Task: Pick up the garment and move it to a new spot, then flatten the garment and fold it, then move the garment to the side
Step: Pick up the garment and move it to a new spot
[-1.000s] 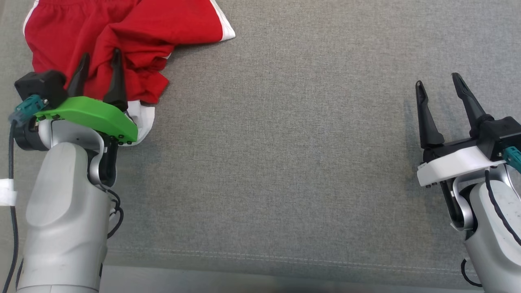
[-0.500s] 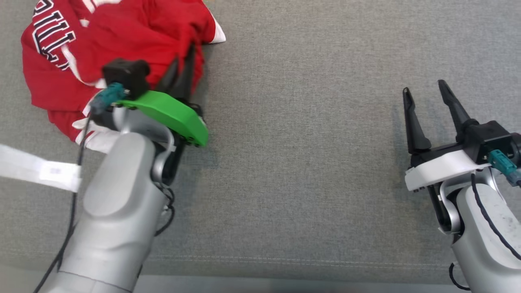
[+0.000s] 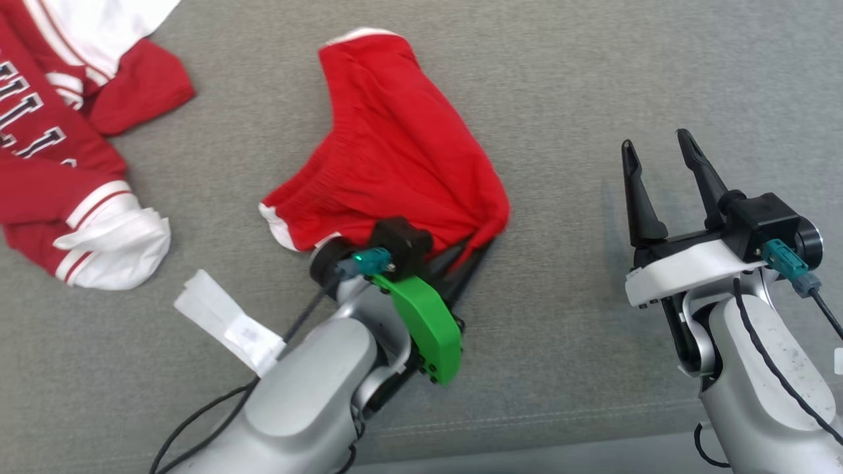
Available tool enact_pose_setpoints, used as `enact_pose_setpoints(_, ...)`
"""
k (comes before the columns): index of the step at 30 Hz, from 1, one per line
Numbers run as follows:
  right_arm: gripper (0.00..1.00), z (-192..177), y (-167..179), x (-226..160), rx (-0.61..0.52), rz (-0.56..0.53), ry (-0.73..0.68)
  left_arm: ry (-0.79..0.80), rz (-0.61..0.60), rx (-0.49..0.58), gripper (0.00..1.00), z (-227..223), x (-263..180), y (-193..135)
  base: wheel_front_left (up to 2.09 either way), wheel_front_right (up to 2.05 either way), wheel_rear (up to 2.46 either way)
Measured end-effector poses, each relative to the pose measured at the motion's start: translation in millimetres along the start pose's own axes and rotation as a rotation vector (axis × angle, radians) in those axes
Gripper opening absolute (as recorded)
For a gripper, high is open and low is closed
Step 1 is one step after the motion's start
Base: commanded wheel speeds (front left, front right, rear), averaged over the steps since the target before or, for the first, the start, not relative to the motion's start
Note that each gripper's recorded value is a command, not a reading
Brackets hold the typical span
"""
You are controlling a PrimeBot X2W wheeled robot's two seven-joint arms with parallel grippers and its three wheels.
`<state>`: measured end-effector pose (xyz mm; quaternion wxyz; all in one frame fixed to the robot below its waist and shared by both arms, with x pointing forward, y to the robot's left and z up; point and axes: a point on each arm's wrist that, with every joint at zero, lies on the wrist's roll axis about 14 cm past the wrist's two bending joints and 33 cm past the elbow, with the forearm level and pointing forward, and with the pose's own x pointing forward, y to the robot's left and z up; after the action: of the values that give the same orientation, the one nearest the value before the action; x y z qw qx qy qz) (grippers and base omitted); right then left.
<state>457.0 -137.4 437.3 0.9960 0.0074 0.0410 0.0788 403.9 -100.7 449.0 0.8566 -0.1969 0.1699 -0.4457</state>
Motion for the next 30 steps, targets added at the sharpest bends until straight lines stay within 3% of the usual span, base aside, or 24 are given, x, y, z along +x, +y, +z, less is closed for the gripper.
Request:
enact_pose_setpoints(9,1.0,14,-39,-24,0.014,-0.154,-0.026,0.089,-0.254,-0.008,0.0,-24,14,-78,0.0,0.0,0.0)
enact_pose_setpoints(15,1.0,16,-65,-49,0.006,-0.254,-0.017,0.134,-0.365,-0.027,0.0,-36,19,-111,0.0,0.0,0.0)
enact_pose_setpoints(19,1.0,18,-77,-62,-0.001,-0.299,-0.016,0.172,-0.382,-0.038,0.0,-48,25,-115,0.0,0.0,0.0)
enact_pose_setpoints(20,1.0,19,-78,-65,-0.002,-0.306,-0.016,0.176,-0.376,-0.04,0.23,-50,28,-113,0.0,0.0,0.0)
enact_pose_setpoints(22,1.0,20,-82,-71,-0.003,-0.318,-0.016,0.172,-0.372,-0.044,1.0,-50,33,-113,0.0,0.0,0.0)
enact_pose_setpoints(26,1.0,24,-106,-89,-0.028,-0.394,-0.014,0.186,-0.425,-0.051,1.0,-55,34,-129,0.0,0.0,0.0)
enact_pose_setpoints(30,1.0,26,-109,-94,-0.035,-0.401,-0.018,0.185,-0.421,-0.051,1.0,-54,33,-131,0.0,0.0,0.0)
